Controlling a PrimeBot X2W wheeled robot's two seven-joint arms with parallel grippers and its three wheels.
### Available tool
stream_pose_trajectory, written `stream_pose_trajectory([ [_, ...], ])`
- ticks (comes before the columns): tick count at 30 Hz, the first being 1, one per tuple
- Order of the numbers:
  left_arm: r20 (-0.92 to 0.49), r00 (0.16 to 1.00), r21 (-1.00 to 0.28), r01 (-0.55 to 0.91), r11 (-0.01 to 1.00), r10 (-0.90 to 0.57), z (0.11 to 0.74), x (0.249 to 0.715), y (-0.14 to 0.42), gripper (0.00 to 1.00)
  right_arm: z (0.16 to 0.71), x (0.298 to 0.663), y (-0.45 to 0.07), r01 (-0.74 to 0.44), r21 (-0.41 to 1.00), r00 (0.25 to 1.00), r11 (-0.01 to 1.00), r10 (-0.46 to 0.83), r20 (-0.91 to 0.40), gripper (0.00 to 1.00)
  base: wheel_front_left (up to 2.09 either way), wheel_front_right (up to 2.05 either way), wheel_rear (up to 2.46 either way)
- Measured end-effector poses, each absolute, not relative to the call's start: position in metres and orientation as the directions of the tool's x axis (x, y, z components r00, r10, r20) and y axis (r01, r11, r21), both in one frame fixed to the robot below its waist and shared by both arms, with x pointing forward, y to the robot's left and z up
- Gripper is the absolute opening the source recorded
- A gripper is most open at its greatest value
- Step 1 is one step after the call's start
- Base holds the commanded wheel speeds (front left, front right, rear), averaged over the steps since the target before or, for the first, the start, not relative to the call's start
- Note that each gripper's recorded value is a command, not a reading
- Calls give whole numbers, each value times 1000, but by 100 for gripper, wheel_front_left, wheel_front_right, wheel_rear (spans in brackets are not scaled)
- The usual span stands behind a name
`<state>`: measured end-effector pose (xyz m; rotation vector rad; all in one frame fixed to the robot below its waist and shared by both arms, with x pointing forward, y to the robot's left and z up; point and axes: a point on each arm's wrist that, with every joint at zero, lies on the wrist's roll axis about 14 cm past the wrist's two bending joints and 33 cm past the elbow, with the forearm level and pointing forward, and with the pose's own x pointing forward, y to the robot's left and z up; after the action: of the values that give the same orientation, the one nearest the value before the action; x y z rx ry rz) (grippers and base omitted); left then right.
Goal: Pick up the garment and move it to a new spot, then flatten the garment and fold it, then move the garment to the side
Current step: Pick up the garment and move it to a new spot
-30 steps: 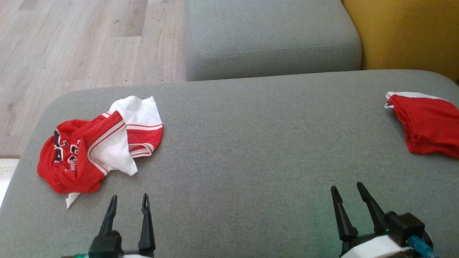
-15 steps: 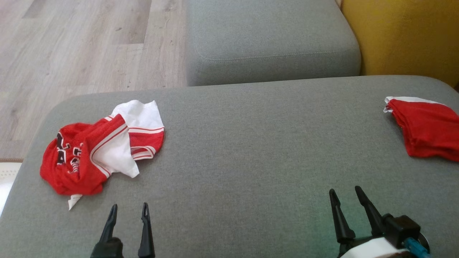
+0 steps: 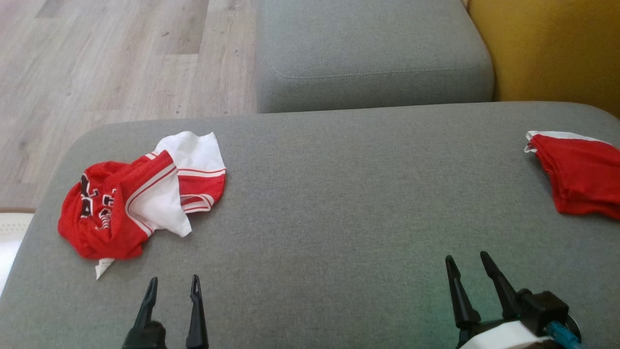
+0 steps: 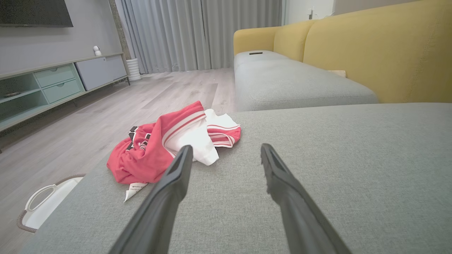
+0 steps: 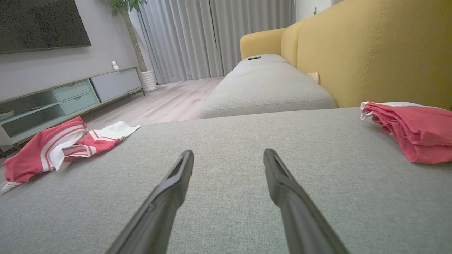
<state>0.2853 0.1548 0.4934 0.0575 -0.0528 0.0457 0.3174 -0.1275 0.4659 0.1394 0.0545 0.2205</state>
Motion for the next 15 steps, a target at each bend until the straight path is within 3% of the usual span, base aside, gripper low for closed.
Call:
stream_pose_trajectory([
  [15,51,990,57,-133,989,131,491,271,176,100,462,324,-105,-285,141,954,948,295,-55,100,0,0,0],
])
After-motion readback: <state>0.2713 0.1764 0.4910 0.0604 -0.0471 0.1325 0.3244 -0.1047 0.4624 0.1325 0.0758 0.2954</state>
